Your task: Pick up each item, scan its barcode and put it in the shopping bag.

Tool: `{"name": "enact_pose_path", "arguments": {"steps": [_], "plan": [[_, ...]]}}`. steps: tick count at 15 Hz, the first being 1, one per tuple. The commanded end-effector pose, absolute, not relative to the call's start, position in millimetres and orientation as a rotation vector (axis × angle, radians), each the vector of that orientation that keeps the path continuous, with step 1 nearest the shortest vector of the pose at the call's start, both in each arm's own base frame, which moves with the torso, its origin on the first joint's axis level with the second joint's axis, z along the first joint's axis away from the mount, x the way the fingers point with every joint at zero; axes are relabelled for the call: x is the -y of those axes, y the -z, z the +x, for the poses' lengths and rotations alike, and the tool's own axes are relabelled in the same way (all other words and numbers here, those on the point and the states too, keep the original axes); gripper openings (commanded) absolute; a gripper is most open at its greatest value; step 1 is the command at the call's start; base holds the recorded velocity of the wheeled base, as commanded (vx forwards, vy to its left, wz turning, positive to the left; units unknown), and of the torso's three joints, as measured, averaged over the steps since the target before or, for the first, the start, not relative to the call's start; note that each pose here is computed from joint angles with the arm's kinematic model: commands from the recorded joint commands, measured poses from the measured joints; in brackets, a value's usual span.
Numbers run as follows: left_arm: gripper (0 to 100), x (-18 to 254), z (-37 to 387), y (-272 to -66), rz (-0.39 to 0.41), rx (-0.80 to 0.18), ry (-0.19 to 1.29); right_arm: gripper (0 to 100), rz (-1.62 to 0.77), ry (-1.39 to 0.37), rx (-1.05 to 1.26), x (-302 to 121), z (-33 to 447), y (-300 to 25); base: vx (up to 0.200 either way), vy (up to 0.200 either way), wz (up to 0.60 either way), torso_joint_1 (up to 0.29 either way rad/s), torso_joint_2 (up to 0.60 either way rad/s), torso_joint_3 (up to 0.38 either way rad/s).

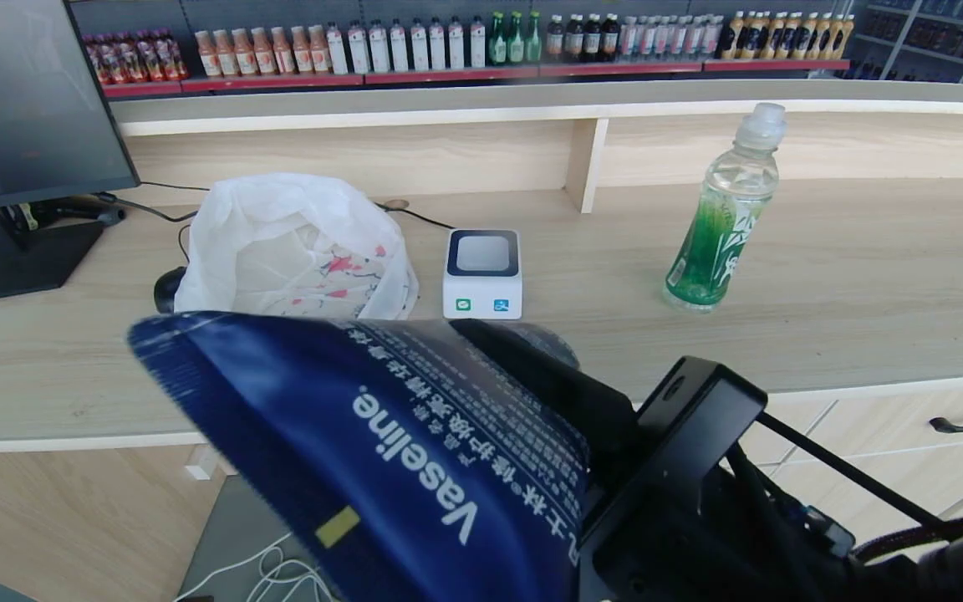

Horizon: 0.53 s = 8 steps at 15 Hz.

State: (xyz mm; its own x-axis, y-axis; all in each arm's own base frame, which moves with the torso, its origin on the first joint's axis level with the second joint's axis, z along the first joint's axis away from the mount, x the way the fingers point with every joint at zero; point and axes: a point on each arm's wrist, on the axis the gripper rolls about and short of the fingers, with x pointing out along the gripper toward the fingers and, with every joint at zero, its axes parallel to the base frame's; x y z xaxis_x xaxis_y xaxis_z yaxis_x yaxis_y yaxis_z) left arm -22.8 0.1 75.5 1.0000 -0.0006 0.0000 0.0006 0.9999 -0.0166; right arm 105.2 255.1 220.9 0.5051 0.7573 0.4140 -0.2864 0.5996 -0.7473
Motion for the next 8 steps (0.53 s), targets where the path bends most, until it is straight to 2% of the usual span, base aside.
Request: {"name": "enact_pose_path", "arguments": {"steps": [1,3,8], "plan": [[100,-0.1,-22.8,-75.5,-0.017,0.000,0.002,0,-0.637,-0.699,0.806,-254.7,105.0,-222.1,0.000,0.000,0.00,0.000,0.00,0.000],[100,-0.1,-22.8,-75.5,-0.017,0.000,0.002,0,-0.503,-0.854,0.768,-254.8,103.6,-214.1,0.000,0.000,0.00,0.000,0.00,0.000],[100,-0.1,-22.8,-75.5,-0.017,0.000,0.000,0,-0.288,-0.901,0.613,-265.9,118.1,-205.9,0.000,0.000,0.00,0.000,0.00,0.000]]}}
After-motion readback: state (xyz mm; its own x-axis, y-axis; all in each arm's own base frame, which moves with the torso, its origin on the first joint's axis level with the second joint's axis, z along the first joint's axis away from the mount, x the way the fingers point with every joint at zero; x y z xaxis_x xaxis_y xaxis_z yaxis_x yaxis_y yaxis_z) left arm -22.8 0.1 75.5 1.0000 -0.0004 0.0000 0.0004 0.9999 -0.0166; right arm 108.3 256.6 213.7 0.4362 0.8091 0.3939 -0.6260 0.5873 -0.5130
